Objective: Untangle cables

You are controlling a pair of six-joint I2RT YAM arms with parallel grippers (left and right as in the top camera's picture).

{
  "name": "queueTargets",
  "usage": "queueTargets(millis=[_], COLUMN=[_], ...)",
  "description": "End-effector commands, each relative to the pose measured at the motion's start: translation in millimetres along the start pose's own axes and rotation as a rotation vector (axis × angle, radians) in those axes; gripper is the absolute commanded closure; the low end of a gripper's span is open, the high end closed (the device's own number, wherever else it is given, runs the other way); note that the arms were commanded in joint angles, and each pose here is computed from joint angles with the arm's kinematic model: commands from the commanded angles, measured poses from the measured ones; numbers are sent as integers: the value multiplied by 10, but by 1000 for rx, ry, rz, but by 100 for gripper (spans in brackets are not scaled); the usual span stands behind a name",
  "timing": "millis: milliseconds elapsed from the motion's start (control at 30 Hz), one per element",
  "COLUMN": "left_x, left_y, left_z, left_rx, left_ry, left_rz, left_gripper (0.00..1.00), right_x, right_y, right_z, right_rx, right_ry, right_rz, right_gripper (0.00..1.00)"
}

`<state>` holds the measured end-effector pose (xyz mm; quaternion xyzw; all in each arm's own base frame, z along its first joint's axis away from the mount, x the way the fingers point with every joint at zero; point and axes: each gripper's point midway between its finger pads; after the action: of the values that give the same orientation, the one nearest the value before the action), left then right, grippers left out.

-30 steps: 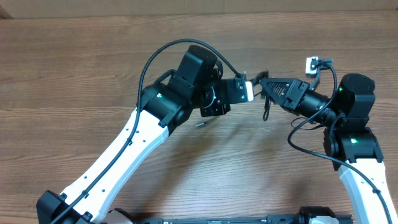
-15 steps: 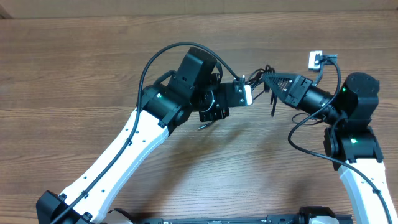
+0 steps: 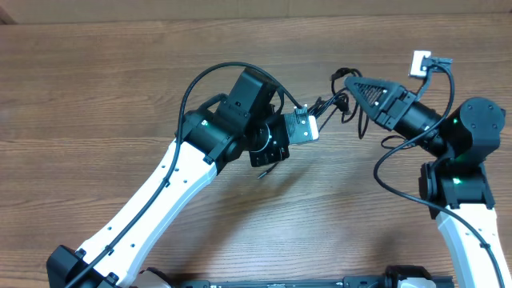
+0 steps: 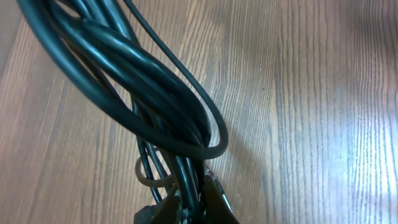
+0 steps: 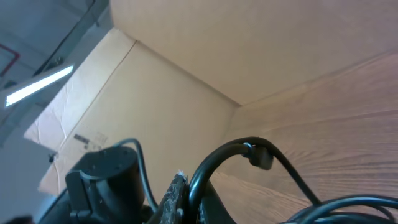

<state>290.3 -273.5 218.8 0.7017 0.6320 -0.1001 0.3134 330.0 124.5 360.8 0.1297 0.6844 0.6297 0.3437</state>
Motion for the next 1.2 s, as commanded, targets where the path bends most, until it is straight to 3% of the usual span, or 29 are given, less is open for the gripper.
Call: queueTargets(millis=[0, 200, 433, 933, 1167], left_x=[-68, -580, -761, -323, -36], left_y=[13, -32, -122, -469, -169], left_z=[-30, -109, -104, 220, 245], left_rx=[7, 59, 66, 254, 125], left_ry=[-39, -302, -351, -166, -29], left_rz=[-45, 59, 150, 29, -87], left_gripper=[96, 96, 96, 96, 96], right_x=[-126, -93, -3, -135, -227], right_y=[109, -61, -39, 305, -158], right_z=[-58, -59, -54, -66, -147], right_rx=[-10, 47, 35, -81, 73], right_ry=[-55, -49, 2, -50, -109], right_rz=[-13, 84, 105, 53, 232], right_gripper=[96, 96, 96, 96, 96])
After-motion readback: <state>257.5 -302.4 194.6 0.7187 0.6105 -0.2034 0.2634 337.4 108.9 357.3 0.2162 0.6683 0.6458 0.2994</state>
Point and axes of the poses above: each gripper's point midway between its finger pads, its own z axis out along the fingers, its own y axis along the line the jaws close on, x = y × z, and after that the axes turned 14 degrees about z, right-handed
